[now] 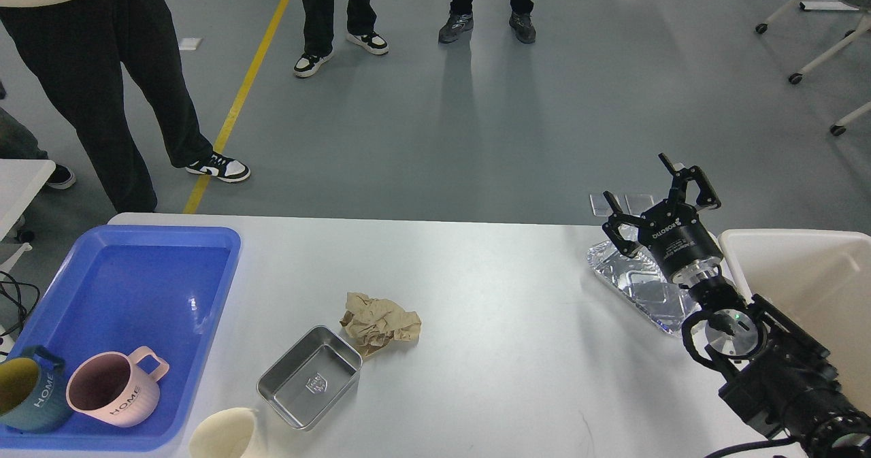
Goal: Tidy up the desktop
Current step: 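Release the mug and raise the left gripper out of the bin, then reach the left gripper to the steel tray and grasp its edge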
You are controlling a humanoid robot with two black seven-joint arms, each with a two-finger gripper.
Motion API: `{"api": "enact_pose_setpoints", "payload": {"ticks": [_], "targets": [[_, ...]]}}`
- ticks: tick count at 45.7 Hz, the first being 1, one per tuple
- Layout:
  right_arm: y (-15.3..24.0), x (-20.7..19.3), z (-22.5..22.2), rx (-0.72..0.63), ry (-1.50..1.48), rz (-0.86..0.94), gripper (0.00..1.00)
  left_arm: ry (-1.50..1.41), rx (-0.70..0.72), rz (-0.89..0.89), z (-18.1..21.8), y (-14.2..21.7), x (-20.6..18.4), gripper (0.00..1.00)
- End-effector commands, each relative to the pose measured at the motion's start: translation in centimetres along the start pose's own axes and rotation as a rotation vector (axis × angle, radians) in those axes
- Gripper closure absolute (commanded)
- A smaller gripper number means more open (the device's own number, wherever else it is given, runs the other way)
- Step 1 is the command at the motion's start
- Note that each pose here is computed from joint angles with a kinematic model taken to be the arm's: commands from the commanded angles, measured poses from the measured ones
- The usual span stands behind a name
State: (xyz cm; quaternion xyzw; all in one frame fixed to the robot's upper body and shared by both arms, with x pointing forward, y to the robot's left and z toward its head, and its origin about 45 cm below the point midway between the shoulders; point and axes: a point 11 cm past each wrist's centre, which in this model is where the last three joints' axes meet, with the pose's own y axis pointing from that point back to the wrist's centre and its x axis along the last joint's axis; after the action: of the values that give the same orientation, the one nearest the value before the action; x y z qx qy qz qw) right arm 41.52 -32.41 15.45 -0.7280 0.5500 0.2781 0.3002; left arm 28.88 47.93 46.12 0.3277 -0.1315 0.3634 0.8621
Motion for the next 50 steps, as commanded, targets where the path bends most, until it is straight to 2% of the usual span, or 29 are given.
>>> {"api": "enact_pose_setpoints", "payload": {"ticks": [1, 25, 36, 41, 50], "targets": [[0.0, -0.2, 0.1, -0.003, -0.001, -0.009, 0.0, 0.027, 0.085, 0.014, -1.3, 3.1, -0.3, 0.06], [0.3, -0.3, 0.2, -0.007, -0.002, -0.011, 0.0, 0.129, 0.279, -0.109, -7.7, 2.9, -4.3, 0.06], [0.1, -0.4, 0.3, -0.007, -0.003, -0.016, 0.0, 0.129, 0.288, -0.223, -8.5, 0.9, -7.1, 0.06], [0.1, -0.4, 0.2, -0.007, -0.002, -0.016, 0.0, 0.107, 0.288, -0.301, -8.4, -0.6, -8.9, 0.06], [0.1, -0.5, 0.3, -0.008, -0.003, -0.018, 0.0, 0.017, 0.347, -0.444, -9.0, -6.4, -14.1, 0.08]]}}
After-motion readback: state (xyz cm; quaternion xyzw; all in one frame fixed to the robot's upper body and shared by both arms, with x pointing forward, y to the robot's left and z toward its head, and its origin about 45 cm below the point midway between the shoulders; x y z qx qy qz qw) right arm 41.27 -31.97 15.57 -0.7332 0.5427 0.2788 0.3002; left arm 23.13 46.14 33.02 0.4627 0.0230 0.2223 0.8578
